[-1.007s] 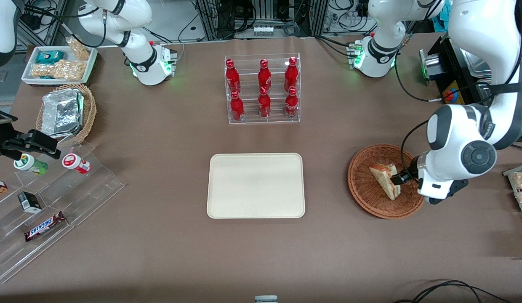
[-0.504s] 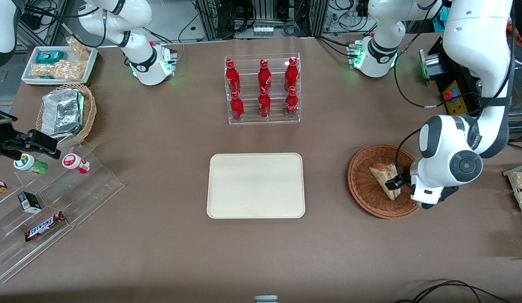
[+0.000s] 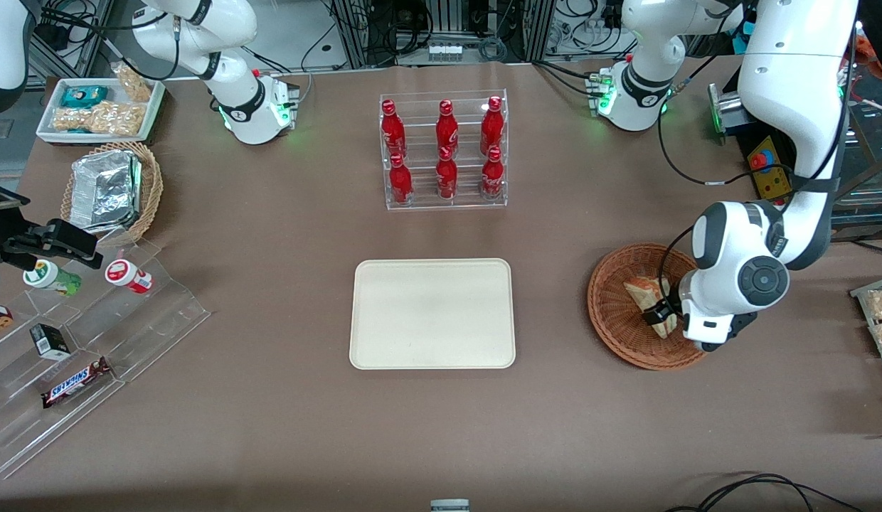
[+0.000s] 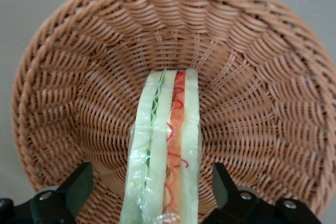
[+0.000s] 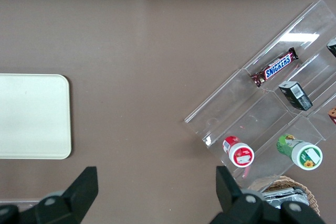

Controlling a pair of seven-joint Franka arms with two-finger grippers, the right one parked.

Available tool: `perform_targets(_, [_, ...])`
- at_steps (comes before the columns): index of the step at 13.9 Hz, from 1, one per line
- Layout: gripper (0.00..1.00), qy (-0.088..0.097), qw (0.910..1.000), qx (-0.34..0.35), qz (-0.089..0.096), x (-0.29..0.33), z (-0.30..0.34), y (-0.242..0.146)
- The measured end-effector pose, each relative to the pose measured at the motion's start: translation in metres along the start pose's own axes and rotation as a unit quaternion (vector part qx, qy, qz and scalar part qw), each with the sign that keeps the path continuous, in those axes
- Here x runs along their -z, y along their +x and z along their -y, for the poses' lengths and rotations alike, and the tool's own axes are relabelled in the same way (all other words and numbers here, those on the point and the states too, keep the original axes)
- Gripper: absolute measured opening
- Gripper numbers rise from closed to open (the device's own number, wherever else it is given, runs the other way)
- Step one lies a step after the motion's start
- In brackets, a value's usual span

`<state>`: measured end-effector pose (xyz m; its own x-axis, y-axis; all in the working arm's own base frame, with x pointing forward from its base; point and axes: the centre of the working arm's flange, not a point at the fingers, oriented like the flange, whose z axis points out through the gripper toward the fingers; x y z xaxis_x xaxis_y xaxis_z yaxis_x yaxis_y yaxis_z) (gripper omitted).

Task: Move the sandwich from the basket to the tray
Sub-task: 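Lower the open left gripper around the sandwich and close it, then lift the sandwich out of the basket with the left gripper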

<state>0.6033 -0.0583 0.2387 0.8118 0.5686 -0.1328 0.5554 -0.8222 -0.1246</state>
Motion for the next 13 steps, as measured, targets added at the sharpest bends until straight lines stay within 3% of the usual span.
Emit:
perform_targets(2, [1.0, -0.008, 0.9999, -0.001, -0.007, -0.023, 0.004, -0.008])
perform_targets(3, [0.94, -0.009, 0.9999, -0.001, -0.007, -0.031, 0.006, -0.011])
perform_targets(6, [0.59, -0.009, 0.9999, -0.001, -0.008, -0.03, 0.007, -0.012])
perform_targets(8, [0.41, -0.007, 1.0, 0.0, -0.006, -0.024, 0.008, -0.013])
perform_targets(12, [0.19, -0.006, 0.9998, -0.01, -0.015, 0.038, 0.002, -0.018])
perform_targets(13, [0.19, -0.009, 0.9995, -0.021, -0.023, 0.053, -0.008, -0.026])
